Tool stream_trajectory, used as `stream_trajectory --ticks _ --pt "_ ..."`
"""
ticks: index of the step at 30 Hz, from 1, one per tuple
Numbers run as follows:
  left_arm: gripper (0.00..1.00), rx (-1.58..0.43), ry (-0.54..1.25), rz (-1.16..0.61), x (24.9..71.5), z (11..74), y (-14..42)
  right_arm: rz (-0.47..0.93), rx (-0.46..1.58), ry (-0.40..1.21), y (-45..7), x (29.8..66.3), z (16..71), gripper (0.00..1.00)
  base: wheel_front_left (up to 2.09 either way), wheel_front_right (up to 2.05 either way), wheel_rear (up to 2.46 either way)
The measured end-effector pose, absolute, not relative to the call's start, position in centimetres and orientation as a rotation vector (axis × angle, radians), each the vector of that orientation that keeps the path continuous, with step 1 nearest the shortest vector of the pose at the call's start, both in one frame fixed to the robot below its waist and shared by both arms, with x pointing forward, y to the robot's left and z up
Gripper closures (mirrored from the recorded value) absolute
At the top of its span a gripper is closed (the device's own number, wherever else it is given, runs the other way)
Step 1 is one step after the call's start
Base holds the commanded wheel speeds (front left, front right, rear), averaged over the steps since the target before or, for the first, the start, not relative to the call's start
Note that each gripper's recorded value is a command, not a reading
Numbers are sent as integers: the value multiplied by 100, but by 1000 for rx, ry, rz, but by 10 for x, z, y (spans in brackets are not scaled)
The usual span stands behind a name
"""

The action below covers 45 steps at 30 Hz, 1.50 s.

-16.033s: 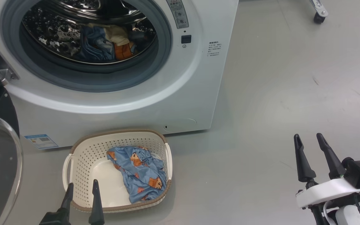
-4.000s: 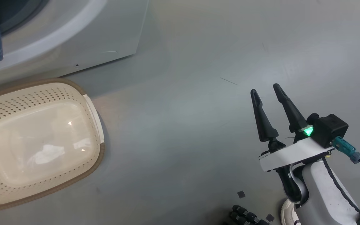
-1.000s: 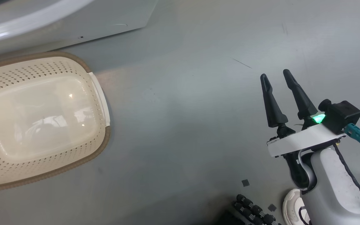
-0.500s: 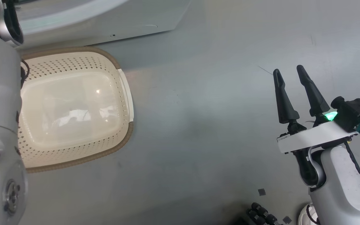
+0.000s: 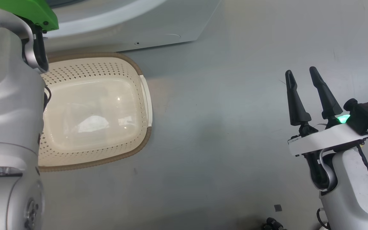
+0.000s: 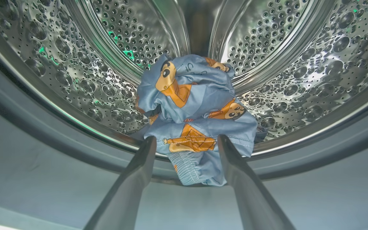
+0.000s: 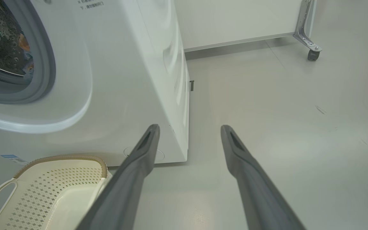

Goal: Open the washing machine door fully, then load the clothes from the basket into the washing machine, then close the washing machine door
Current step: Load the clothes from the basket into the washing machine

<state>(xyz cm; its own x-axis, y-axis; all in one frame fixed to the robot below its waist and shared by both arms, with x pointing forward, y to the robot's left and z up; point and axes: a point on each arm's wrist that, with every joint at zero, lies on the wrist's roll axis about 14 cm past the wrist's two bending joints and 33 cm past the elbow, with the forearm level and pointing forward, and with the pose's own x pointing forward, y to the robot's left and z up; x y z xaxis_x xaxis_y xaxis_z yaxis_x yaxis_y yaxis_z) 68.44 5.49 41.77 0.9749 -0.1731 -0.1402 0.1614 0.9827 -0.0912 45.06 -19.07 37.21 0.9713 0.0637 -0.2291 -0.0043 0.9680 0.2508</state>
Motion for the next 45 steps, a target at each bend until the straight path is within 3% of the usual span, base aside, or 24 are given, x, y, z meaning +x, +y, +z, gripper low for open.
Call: stream_trajectory --ticks 45 --pt "0 -142 174 -105 556 386 101 101 217 177 -181 462 392 0 0 0 0"
